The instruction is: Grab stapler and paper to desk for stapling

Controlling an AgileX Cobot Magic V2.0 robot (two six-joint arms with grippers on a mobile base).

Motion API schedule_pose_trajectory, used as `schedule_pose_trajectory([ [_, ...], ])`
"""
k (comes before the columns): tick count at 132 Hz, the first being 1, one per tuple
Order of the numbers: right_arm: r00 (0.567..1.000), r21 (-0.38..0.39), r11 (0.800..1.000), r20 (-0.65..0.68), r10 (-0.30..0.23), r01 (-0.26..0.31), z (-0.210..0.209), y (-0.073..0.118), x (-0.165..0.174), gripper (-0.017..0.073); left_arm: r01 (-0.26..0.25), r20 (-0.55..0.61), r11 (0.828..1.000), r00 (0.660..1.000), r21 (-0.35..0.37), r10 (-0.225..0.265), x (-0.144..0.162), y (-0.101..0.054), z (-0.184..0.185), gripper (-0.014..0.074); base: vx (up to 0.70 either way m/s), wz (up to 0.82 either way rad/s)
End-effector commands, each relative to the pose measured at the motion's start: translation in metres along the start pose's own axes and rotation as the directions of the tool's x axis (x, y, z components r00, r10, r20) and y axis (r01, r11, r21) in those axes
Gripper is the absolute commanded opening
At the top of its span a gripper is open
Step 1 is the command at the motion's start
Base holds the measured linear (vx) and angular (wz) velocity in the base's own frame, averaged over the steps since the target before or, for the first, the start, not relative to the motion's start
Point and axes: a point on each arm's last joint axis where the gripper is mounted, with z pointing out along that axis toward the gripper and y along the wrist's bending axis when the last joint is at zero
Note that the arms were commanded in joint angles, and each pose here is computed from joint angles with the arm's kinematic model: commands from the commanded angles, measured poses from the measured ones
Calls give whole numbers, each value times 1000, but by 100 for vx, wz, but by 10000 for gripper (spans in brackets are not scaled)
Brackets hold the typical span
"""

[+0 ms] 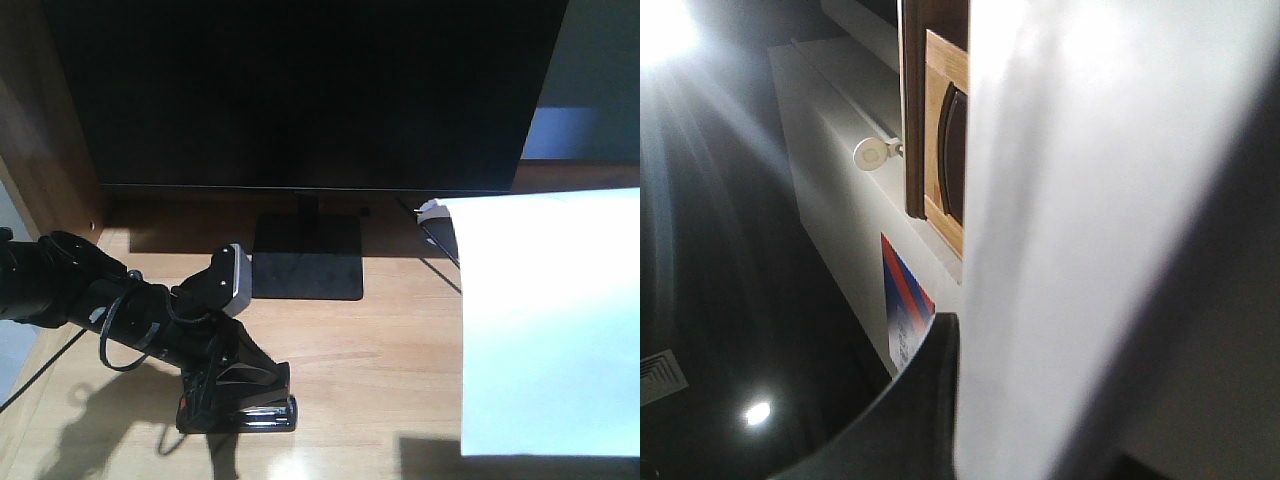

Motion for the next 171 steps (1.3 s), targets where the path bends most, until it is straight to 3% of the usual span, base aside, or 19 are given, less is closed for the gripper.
schedule_pose_trajectory([
  [1, 1000, -50, 999, 10, -7, 8, 5, 7, -3, -6, -12, 74, 1000, 997, -6, 12, -19, -3, -11, -6, 0, 0],
  [77, 1000, -38, 999, 18, -7, 7, 5, 6, -4, -6, -13, 74, 1000, 997, -6, 13, -19, -3, -11, -6, 0, 0],
  [115, 1000, 73, 997, 29, 1, -3, 8, -5, -5, -4, -13, 74, 1000, 997, -6, 13, -19, -3, -11, -6, 0, 0],
  [171, 997, 111, 992, 56, 53, -59, 30, -47, -6, -2, -13, 74, 1000, 997, -6, 13, -19, -3, -11, -6, 0, 0],
])
